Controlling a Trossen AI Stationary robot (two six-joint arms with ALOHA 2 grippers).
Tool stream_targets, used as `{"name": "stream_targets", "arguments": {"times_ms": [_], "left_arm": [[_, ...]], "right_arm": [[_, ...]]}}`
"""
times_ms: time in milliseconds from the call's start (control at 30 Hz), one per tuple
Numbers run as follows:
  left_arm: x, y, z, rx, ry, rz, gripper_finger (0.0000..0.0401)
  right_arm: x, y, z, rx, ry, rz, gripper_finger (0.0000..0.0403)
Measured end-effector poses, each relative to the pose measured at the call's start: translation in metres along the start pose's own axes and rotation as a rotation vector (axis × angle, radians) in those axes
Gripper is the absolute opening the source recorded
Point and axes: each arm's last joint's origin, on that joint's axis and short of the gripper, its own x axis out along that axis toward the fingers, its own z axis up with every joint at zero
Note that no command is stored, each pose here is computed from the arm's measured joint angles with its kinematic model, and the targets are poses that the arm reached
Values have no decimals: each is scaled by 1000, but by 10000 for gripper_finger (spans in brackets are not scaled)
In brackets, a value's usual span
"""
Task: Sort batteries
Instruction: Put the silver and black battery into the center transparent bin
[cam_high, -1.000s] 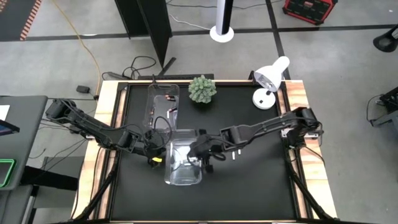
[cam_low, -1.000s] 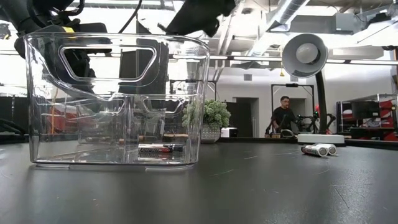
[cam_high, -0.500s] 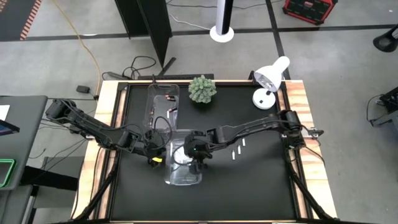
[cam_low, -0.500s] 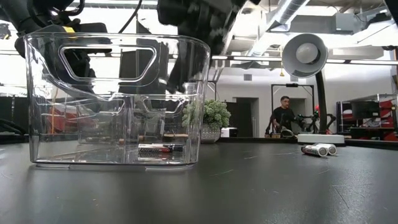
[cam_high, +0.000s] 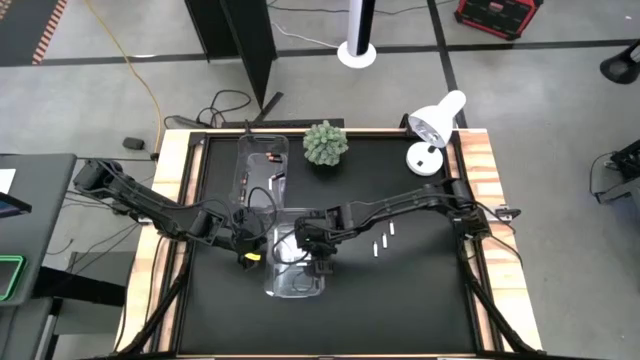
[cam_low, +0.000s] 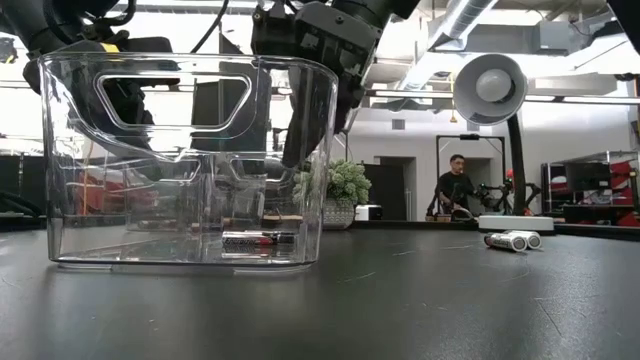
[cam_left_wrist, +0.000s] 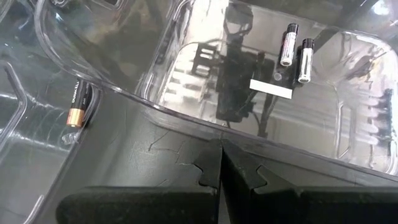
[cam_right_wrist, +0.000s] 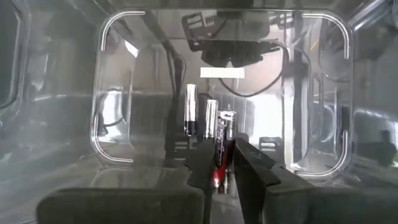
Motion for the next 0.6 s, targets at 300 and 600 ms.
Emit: {"name": "stream_targets", "arguments": {"times_ms": [300, 600], "left_arm": [[0, 0, 0, 0, 0, 0, 2], [0, 0, 0, 0, 0, 0, 2]], "right_arm": [[0, 4, -1, -17, 4, 5, 128], [-3, 4, 4, -94, -37, -46, 155]]}}
